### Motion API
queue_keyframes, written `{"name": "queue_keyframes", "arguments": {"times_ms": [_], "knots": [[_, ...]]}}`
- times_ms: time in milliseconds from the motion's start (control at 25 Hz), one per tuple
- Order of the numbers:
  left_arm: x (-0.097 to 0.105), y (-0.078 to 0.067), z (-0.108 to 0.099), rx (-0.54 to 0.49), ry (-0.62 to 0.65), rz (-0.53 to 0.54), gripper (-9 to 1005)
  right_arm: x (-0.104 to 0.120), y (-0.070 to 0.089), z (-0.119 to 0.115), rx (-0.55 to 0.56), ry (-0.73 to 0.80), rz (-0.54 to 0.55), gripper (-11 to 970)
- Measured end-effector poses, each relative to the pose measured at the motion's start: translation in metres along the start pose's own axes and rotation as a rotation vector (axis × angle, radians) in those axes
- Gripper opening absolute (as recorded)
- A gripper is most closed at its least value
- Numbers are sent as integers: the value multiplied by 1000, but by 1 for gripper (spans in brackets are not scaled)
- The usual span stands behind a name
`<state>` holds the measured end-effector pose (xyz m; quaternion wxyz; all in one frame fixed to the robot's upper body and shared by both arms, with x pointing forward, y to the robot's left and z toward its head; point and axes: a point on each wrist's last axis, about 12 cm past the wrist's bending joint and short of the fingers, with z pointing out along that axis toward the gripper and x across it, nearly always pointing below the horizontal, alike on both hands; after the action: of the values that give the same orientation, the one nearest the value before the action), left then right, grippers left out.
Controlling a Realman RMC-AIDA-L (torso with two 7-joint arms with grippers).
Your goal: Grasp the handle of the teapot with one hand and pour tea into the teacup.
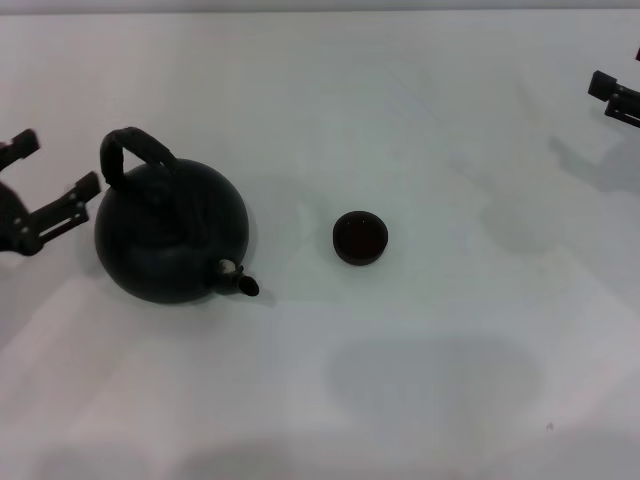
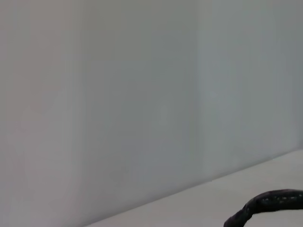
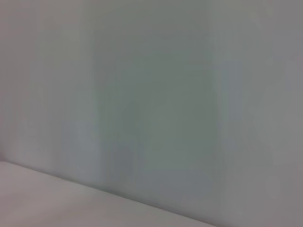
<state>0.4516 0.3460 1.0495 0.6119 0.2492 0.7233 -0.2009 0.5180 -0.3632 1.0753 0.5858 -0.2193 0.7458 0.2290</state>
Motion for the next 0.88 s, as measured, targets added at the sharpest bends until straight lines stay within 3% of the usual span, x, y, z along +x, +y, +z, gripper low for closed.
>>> {"name": "queue_keyframes", "arguments": {"times_ms": [440, 560, 880], "knots": [[13, -3, -39, -134, -38, -49, 878, 9, 2, -13, 24, -40, 22, 869], [20, -5, -64, -255, -108, -77, 878, 15, 3, -16, 51, -77, 28, 868], [37, -16, -106, -496, -300, -152, 877, 35, 8, -28, 140, -133, 30, 866]]}}
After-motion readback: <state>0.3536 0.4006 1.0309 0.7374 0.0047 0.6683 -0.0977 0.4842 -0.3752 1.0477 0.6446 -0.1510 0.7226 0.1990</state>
